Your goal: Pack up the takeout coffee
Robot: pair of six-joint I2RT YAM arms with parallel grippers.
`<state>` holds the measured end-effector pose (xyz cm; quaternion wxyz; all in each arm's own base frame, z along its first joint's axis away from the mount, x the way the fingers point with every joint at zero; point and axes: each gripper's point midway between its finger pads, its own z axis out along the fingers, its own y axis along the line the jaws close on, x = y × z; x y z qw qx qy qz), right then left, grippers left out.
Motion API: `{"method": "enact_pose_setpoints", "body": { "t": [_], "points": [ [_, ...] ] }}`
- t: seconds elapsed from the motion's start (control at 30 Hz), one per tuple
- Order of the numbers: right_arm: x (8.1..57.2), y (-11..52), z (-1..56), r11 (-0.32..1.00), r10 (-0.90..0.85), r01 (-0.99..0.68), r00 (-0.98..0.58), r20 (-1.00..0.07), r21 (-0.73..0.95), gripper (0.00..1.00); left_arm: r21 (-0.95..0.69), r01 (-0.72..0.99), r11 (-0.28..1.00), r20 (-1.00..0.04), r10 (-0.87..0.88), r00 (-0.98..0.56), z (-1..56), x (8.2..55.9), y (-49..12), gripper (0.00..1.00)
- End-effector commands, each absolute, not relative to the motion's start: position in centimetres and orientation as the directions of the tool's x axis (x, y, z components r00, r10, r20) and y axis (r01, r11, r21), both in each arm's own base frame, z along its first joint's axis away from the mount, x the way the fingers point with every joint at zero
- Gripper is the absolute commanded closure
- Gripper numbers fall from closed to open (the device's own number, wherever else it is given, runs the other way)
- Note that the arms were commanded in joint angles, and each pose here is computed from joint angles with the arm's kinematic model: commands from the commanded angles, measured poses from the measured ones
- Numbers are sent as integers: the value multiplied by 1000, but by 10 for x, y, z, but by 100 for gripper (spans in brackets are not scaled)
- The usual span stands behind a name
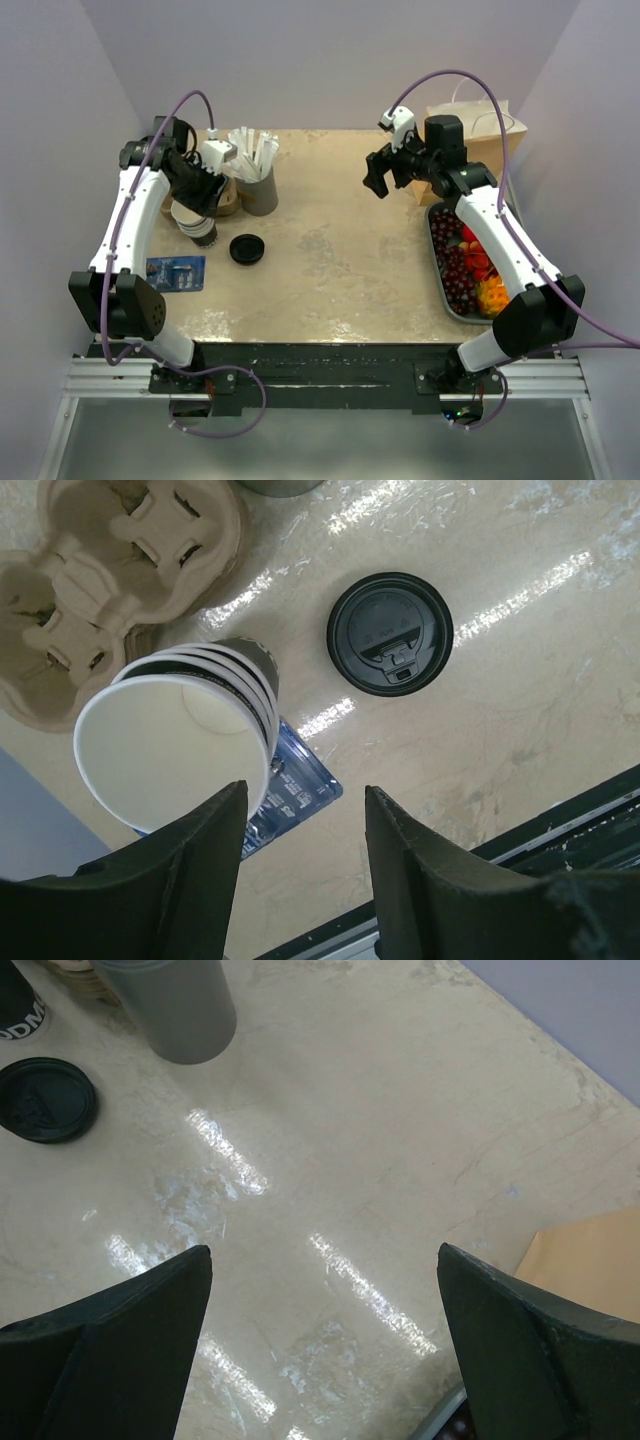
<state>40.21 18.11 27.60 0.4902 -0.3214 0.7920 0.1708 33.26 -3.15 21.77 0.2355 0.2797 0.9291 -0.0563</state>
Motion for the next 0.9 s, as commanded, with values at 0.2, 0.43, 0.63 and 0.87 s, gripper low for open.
{"method": "enact_pose_setpoints", "body": {
  "t": [0.2,0.43,0.63,0.87],
  "points": [
    [402,187,299,729,-306,-682,-258,-916,-51,3,110,485,868,-444,479,-757,209,339,-14,49],
    [402,188,298,727,-306,-685,-261,-916,-48,3,114,492,863,-427,489,-760,200,345,-13,58],
    [403,187,295,729,-308,-683,-267,-913,-47,2,113,498,860,-418,496,-761,193,349,-12,62],
    [404,188,292,729,-310,-683,-273,-911,-43,2,109,504,857,-397,502,-768,185,349,-11,66]
  ]
}}
